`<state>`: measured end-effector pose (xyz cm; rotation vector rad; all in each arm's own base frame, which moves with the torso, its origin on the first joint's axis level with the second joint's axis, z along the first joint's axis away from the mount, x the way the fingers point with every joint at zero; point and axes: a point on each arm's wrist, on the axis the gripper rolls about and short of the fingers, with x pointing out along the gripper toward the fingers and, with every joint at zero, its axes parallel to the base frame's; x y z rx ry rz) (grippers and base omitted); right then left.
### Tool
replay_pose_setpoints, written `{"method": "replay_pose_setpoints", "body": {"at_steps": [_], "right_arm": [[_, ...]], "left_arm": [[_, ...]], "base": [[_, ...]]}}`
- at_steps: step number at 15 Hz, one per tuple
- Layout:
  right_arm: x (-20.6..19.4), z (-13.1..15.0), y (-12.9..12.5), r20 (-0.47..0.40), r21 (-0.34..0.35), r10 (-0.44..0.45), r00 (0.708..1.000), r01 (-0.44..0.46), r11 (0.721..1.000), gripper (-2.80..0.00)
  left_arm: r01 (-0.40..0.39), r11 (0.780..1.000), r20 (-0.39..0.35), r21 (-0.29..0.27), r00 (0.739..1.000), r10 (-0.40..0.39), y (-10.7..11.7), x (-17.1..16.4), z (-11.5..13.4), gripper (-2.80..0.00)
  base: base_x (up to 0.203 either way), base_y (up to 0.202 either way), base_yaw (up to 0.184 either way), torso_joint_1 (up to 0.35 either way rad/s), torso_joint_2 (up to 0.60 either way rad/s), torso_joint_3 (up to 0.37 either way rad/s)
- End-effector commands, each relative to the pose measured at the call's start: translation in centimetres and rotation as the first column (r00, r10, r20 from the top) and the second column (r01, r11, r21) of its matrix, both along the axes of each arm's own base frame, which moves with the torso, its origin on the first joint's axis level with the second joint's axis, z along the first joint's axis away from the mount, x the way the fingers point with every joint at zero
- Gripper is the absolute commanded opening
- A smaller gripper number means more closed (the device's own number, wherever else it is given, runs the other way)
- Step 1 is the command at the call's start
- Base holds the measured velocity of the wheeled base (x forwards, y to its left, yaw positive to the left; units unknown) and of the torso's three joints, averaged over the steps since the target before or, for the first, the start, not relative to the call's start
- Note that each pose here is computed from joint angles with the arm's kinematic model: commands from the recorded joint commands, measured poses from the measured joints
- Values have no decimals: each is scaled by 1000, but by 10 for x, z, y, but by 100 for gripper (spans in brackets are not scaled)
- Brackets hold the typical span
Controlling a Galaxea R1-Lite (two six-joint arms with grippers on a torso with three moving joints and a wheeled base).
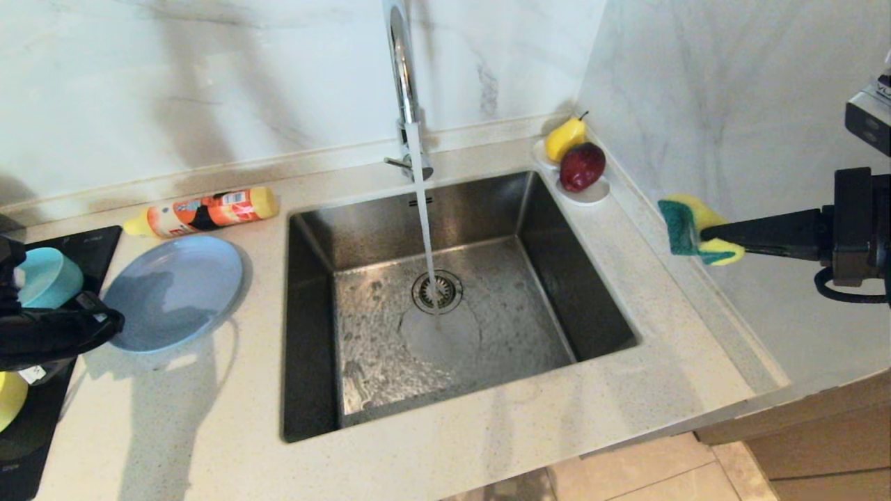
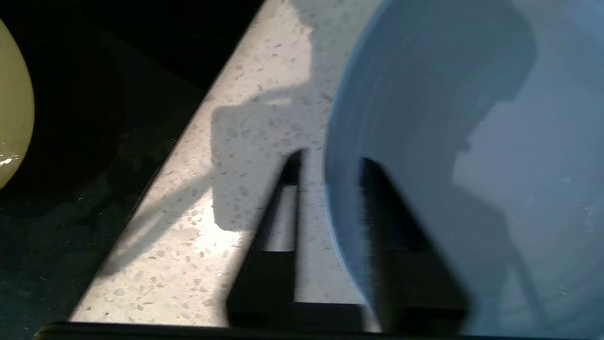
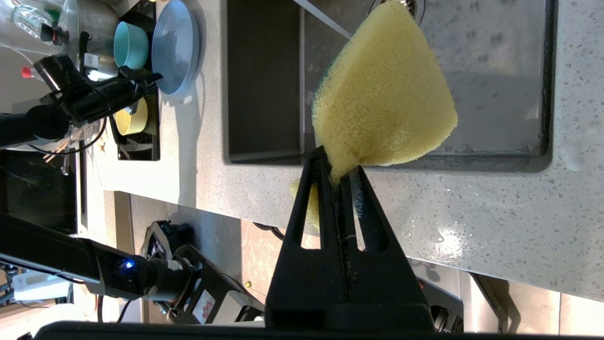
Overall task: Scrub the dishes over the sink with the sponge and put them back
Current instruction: Place the plate on the table, then put down the sponge
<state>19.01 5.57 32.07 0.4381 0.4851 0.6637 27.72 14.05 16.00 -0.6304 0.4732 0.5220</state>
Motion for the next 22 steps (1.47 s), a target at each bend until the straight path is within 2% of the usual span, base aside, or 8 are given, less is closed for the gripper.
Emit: {"method": "replay_pose_setpoints", "body": {"at_steps": [1, 8, 9, 11, 13, 17, 20, 22], "right_arm": [[0, -1, 0, -4, 2, 3, 1000, -3, 1000, -280], [5, -7, 1, -32, -4, 0, 999, 0, 1000, -280], [7, -9, 2, -40, -6, -4, 999, 4, 1000, -280], [10, -10, 2, -44, -8, -9, 999, 8, 1000, -280], [11, -10, 2, -42, -17, -27, 999, 26, 1000, -280], [10, -12, 1, -43, -36, -76, 996, 74, 997, -280], [8, -13, -3, -62, -46, -97, 993, 94, 994, -280], [7, -11, -4, -50, -44, -103, 993, 101, 994, -280]], "left_arm": [[-6, 1000, 21, 0, 1000, 6, 0, 0, 4, 0], [40, 994, 227, 105, 972, -63, -10, 10, 91, 0], [82, 989, 234, 124, 966, -110, -21, 17, 103, -280], [212, 958, 206, 191, 946, -250, -51, 32, 117, -280], [316, 907, 201, 278, 904, -377, -78, 48, 126, -280], [478, 779, 219, 406, 777, -591, -144, 53, 134, -280], [560, 704, 249, 437, 677, -693, -182, 5, 145, -280], [527, 700, 307, 482, 647, -698, -184, -41, 161, -280]], "base": [[0, 0, 0, 0, 0, 0], [0, 0, 0, 0, 0, 0], [0, 0, 0, 0, 0, 0], [0, 0, 0, 0, 0, 0], [0, 0, 0, 0, 0, 0], [0, 0, 0, 0, 0, 0], [0, 0, 0, 0, 0, 0], [0, 0, 0, 0, 0, 0]]}}
